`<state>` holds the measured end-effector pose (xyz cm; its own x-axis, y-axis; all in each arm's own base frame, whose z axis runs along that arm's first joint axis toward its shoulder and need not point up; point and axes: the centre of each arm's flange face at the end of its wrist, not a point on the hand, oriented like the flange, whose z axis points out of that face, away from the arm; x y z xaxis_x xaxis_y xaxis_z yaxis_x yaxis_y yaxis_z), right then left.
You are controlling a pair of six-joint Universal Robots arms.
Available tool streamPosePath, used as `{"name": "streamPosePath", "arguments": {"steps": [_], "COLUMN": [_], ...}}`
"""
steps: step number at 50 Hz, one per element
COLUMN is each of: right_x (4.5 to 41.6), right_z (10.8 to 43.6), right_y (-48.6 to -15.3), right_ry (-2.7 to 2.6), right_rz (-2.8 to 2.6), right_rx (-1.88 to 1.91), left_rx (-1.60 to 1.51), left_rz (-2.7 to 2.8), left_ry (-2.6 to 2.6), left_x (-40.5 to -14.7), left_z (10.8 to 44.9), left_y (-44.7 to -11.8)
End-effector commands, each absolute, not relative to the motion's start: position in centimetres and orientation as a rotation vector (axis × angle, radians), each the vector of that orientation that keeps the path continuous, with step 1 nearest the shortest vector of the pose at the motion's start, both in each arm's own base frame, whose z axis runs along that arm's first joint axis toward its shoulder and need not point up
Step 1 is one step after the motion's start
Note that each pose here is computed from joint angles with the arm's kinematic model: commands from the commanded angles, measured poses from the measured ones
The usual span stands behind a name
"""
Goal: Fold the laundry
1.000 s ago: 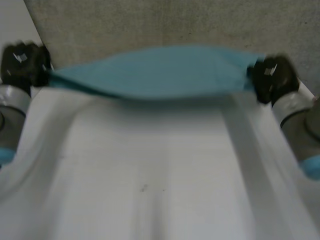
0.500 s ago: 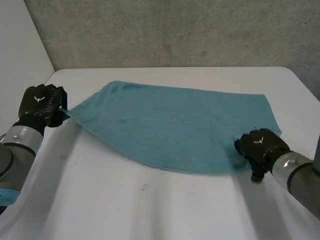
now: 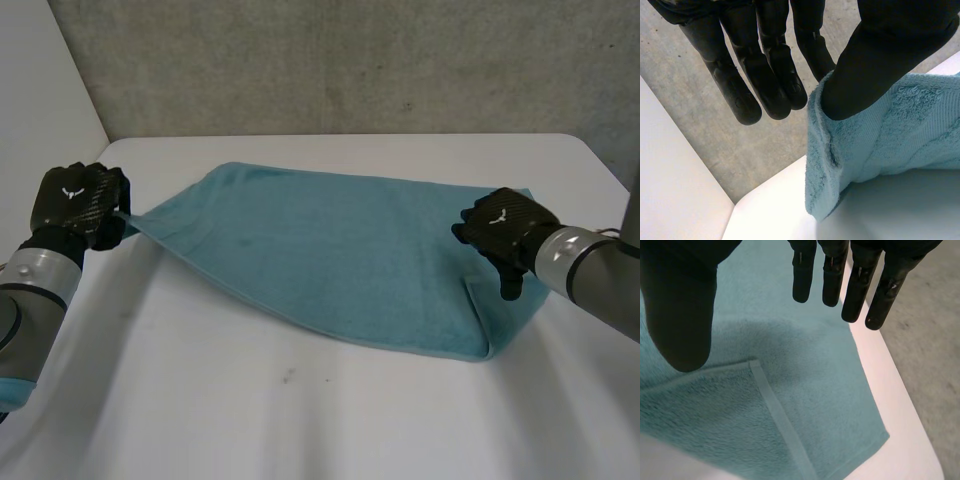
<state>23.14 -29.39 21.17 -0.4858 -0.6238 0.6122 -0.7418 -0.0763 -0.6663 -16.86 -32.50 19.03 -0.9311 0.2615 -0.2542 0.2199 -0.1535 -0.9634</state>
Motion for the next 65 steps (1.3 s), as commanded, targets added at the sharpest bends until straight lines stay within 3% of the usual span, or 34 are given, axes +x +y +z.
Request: {"name": "streamPosePath", "arguments": {"steps": [1,17,65], "right_x": [24.0,24.1,21.3], "right_z": [18.6,14.1,13.6], "right_y": [-31.4,-33.1,-33.3], "right_ry": [-1.902,-1.952,-2.012], "right_rz": [1.532,1.414,1.322], "right_rx": [1.726,1.786,1.685], "left_rx": [-0.577,-0.577,-0.574], "left_rz": [2.28,2.28,2.28], "left_ry": [-2.037,-2.037,-2.041], "left_x": [-16.8,-16.8,-16.8], "left_z": [18.7,18.7,18.8], "left_y": [-32.3,-32.3,-32.2]}}
